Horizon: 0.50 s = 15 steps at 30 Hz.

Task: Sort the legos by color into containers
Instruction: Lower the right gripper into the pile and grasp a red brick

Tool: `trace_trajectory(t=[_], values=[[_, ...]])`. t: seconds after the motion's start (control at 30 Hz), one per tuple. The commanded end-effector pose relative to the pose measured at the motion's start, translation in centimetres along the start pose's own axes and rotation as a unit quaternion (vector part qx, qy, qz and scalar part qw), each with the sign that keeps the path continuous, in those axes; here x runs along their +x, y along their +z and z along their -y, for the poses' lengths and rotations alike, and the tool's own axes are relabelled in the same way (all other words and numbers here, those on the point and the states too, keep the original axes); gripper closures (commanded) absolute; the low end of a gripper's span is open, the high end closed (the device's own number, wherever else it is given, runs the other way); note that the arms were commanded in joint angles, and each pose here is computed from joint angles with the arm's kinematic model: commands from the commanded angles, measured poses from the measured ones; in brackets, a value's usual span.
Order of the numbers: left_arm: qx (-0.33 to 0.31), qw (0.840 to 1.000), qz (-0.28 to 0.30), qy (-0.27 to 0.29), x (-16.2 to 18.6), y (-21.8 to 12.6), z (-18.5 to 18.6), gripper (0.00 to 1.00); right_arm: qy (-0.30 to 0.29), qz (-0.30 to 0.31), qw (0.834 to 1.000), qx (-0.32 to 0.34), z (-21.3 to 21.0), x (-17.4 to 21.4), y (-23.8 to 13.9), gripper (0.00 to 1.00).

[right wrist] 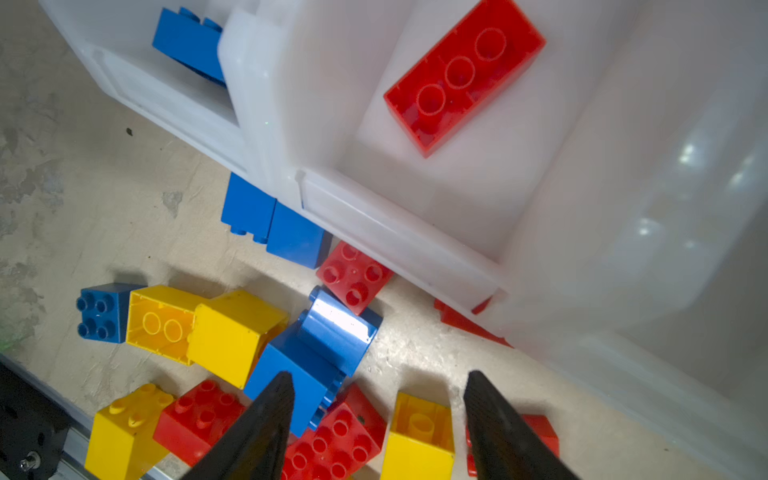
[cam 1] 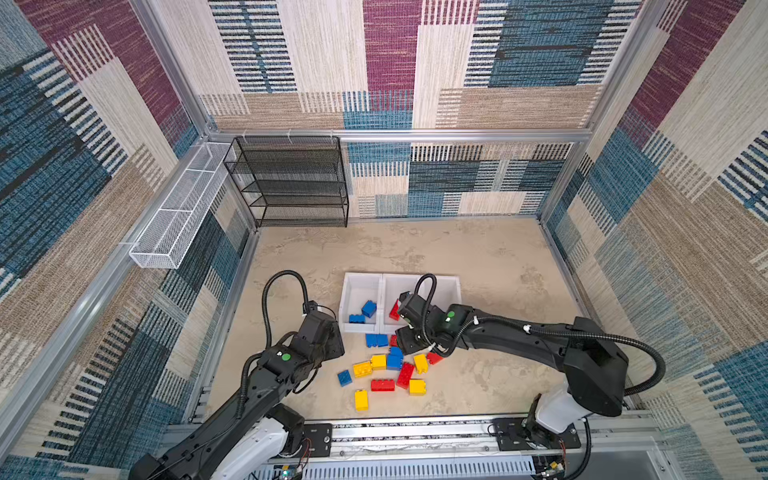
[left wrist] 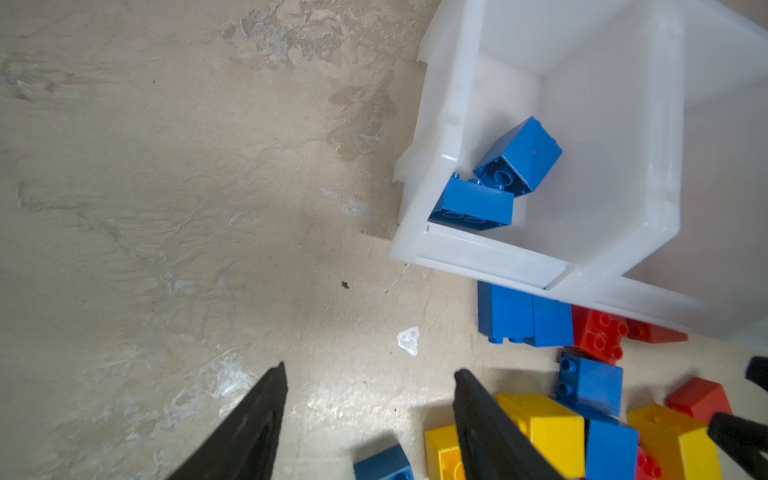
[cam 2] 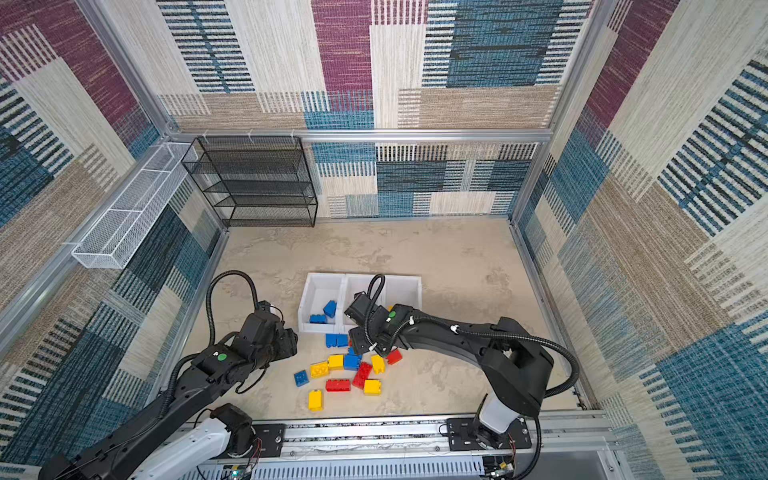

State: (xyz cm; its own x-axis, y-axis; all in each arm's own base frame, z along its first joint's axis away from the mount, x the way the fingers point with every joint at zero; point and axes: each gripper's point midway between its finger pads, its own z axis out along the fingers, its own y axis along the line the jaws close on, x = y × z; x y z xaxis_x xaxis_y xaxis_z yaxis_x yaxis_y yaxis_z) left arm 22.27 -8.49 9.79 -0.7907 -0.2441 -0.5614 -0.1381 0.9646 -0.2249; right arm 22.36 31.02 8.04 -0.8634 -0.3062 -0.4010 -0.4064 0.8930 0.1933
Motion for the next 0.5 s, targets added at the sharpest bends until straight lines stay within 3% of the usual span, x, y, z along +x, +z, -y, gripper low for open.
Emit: trace_trajectory(t=[0.0, 0.47], values=[[-0.011, 1.000, -0.004, -0.011, 0.4, 0.0, -0.6, 0.33, 0.019, 0.011, 1.000, -0.003, -0.4, -0.8, 0.7, 0.35], [-0.002, 1.000, -0.016, -0.009, 1.1, 0.1, -0.5, 0.33, 0.039, -0.003, 0.999, 0.016, -0.6, -1.3, 3.2, 0.43]])
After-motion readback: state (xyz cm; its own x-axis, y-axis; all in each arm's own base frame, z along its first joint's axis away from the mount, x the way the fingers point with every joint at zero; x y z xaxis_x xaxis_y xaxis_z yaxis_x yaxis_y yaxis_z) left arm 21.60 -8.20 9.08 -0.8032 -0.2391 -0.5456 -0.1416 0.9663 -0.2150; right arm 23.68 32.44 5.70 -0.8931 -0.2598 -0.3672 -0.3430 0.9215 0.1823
